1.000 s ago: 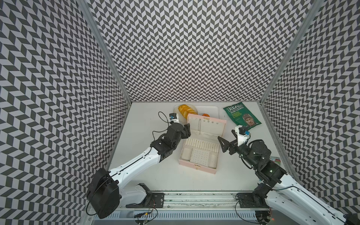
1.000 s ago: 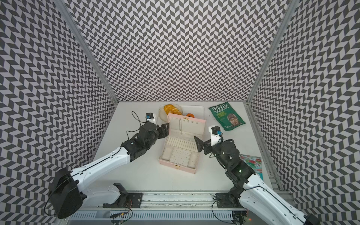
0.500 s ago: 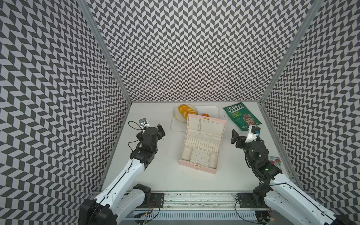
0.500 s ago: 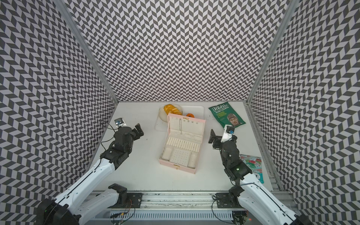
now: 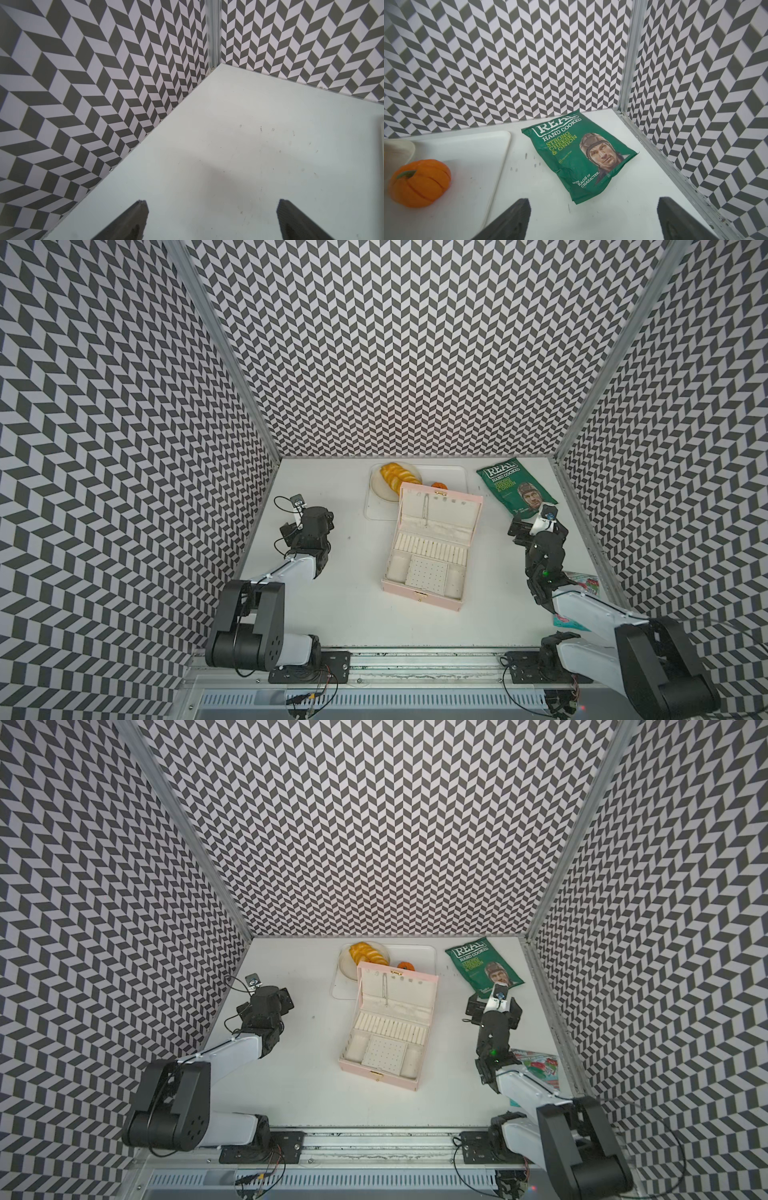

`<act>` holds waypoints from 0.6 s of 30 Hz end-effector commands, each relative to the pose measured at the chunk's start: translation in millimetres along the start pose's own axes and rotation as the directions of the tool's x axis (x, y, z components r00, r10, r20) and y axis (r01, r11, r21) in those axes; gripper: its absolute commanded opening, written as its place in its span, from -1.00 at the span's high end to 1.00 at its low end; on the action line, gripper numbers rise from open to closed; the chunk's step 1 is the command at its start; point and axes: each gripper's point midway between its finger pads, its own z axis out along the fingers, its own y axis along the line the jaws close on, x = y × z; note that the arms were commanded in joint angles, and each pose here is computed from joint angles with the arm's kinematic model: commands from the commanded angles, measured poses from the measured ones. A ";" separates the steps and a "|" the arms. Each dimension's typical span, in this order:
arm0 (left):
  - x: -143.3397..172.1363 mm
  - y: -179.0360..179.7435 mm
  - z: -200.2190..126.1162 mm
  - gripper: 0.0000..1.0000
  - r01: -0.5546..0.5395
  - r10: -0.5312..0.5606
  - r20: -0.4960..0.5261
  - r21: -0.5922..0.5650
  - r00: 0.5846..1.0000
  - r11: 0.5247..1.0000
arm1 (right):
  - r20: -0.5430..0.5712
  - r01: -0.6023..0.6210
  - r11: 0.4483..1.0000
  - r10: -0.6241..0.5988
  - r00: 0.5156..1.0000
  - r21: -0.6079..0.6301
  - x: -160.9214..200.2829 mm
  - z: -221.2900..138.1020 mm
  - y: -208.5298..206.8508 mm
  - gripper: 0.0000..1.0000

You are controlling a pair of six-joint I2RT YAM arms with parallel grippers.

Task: Put jewelry chain into jewelry box
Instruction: Reset both arms

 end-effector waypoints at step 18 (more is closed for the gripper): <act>-18.5 -24.7 -38.3 -1.00 -0.043 -0.083 0.388 0.307 0.918 0.951 | 0.119 0.023 0.964 0.009 0.993 -0.263 9.8 15.5 36.0 -1.00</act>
